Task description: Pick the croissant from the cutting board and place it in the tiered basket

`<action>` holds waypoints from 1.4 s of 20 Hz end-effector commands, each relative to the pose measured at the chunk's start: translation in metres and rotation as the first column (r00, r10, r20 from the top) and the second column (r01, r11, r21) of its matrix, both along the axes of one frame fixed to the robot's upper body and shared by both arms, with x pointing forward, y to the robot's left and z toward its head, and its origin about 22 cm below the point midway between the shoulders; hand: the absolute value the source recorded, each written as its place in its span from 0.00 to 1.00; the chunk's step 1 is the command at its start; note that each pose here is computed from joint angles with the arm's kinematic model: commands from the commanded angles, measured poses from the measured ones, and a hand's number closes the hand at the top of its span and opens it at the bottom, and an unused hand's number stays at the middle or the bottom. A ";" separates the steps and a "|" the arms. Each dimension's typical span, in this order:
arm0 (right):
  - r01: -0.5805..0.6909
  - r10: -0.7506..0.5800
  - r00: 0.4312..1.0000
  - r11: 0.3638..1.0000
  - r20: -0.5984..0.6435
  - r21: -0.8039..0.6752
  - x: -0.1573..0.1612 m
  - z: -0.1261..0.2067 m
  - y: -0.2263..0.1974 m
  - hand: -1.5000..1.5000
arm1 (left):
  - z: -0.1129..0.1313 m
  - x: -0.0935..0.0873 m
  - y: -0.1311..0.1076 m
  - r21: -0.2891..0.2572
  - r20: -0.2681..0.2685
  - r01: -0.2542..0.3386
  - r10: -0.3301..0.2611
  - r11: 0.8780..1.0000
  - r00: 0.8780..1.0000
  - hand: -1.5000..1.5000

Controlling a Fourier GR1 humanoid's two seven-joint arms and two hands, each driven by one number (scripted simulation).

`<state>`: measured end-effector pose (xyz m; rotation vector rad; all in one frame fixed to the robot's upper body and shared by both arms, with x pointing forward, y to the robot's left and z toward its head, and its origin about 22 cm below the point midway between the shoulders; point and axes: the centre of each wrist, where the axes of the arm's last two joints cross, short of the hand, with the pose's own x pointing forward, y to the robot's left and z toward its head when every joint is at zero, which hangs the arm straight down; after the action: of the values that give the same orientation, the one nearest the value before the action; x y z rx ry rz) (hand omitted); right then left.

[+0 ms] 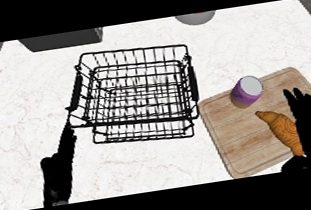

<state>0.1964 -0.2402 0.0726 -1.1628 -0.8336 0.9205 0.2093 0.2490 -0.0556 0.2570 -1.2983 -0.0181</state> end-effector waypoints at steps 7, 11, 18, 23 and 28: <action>0.056 -0.064 0.988 0.997 -0.140 -0.057 0.004 0.011 0.021 0.00 | -0.004 -0.012 -0.015 0.000 -0.011 -0.014 0.014 1.000 1.000 0.50; 0.051 -0.062 0.983 0.997 -0.172 -0.065 0.010 -0.005 0.017 0.00 | -0.002 0.003 0.015 0.000 -0.010 -0.009 0.009 1.000 1.000 0.50; 0.067 -0.082 0.970 0.995 -0.227 -0.074 0.034 -0.029 0.003 0.00 | 0.007 -0.009 0.000 -0.007 0.003 0.004 -0.004 1.000 1.000 0.50; 0.117 -0.126 0.958 0.992 -0.257 -0.050 0.037 -0.046 -0.023 0.00 | 0.006 0.023 -0.002 0.003 -0.020 0.000 0.000 1.000 1.000 0.50; 0.105 -0.106 0.957 0.994 -0.269 -0.019 0.040 -0.049 -0.024 0.00 | 0.001 0.009 -0.009 -0.009 -0.006 0.012 -0.012 1.000 1.000 0.50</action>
<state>0.2295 -0.2562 0.0332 -1.0719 -0.5452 0.9693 0.2145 0.2436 -0.0521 0.2496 -1.2999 -0.0219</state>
